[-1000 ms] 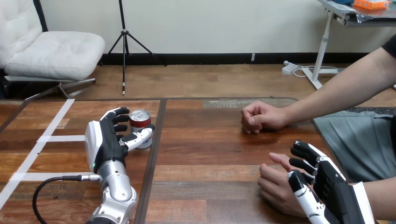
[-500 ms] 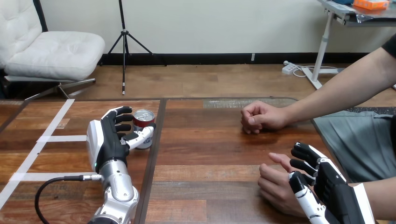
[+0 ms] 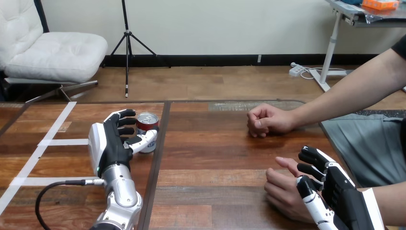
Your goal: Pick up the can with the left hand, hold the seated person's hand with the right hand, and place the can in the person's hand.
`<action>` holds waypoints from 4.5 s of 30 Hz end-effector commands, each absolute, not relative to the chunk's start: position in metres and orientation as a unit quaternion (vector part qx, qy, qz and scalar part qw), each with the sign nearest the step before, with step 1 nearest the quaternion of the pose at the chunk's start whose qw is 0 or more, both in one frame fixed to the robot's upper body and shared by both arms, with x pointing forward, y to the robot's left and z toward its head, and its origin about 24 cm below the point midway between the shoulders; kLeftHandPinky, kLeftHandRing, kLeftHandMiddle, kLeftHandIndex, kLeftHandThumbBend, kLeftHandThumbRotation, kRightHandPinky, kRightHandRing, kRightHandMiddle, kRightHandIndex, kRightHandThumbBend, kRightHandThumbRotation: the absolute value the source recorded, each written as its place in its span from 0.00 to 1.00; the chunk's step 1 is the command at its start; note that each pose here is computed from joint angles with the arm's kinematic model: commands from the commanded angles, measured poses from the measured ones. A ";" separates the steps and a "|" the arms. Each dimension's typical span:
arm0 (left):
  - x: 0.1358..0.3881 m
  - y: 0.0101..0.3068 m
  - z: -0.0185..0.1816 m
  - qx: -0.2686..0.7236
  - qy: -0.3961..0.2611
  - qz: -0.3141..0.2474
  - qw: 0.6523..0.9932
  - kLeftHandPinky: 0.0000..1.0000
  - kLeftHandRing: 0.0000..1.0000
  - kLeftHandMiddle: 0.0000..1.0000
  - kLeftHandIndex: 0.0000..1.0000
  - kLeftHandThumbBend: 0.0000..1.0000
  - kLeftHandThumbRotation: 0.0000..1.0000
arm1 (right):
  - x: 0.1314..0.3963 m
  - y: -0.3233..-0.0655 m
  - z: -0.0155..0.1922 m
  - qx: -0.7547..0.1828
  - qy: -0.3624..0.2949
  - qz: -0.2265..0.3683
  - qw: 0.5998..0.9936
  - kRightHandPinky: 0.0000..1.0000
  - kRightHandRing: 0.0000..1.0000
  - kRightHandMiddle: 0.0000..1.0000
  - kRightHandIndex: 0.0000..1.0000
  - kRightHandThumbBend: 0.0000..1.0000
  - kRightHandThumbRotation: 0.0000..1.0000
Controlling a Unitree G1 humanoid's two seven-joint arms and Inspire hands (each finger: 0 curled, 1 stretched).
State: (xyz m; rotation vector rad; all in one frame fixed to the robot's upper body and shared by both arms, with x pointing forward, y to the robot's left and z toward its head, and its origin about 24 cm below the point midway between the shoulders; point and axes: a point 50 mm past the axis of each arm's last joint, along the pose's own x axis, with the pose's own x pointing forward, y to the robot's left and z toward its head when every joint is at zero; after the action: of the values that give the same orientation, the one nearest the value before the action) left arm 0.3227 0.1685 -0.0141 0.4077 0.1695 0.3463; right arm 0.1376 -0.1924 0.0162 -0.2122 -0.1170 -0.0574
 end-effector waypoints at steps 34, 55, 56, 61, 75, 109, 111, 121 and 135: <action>0.340 0.160 0.008 0.255 0.047 0.171 0.951 0.68 0.78 0.82 0.83 0.74 0.00 | 0.144 -0.191 0.031 -0.110 -0.102 -0.030 0.988 0.74 0.81 0.84 0.83 0.54 0.64; 0.339 0.162 0.005 0.232 0.054 0.181 0.954 0.61 0.68 0.71 0.71 0.63 0.00 | 0.143 -0.190 0.031 -0.109 -0.101 -0.033 0.988 0.75 0.82 0.84 0.83 0.55 0.64; 0.339 0.162 0.005 0.233 0.055 0.180 0.954 0.61 0.68 0.71 0.71 0.63 0.00 | 0.143 -0.190 0.031 -0.110 -0.101 -0.034 0.988 0.75 0.82 0.84 0.83 0.55 0.64; 0.338 0.162 0.005 0.234 0.054 0.178 0.954 0.63 0.71 0.75 0.74 0.65 0.00 | 0.142 -0.190 0.031 -0.106 -0.101 -0.035 0.989 0.74 0.81 0.84 0.83 0.55 0.64; 0.339 0.161 0.007 0.237 0.050 0.182 0.953 0.62 0.70 0.75 0.74 0.69 0.00 | 0.140 -0.191 0.030 -0.103 -0.097 -0.038 0.989 0.75 0.81 0.84 0.83 0.54 0.63; 0.340 0.158 0.009 0.210 0.045 0.193 0.957 0.54 0.57 0.65 0.66 0.63 0.00 | 0.140 -0.193 0.033 -0.108 -0.104 -0.037 0.988 0.74 0.81 0.84 0.83 0.54 0.63; 0.340 0.158 0.009 0.211 0.044 0.192 0.957 0.54 0.56 0.65 0.65 0.63 0.00 | 0.140 -0.193 0.033 -0.106 -0.104 -0.037 0.988 0.74 0.81 0.84 0.83 0.54 0.63; 0.339 0.160 0.008 0.215 0.047 0.194 0.956 0.55 0.58 0.65 0.65 0.61 0.00 | 0.140 -0.193 0.033 -0.113 -0.101 -0.038 0.988 0.74 0.81 0.84 0.83 0.54 0.62; 0.339 0.160 0.008 0.202 0.043 0.199 0.958 0.53 0.57 0.63 0.62 0.59 0.00 | 0.140 -0.193 0.033 -0.106 -0.102 -0.039 0.988 0.74 0.81 0.84 0.83 0.55 0.63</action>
State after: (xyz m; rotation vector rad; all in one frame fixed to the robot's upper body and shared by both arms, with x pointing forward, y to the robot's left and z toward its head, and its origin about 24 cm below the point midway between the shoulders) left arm 0.3210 0.1693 -0.0157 0.4294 0.1851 0.4141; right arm 0.1296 -0.1938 0.0150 -0.2140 -0.0998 -0.0761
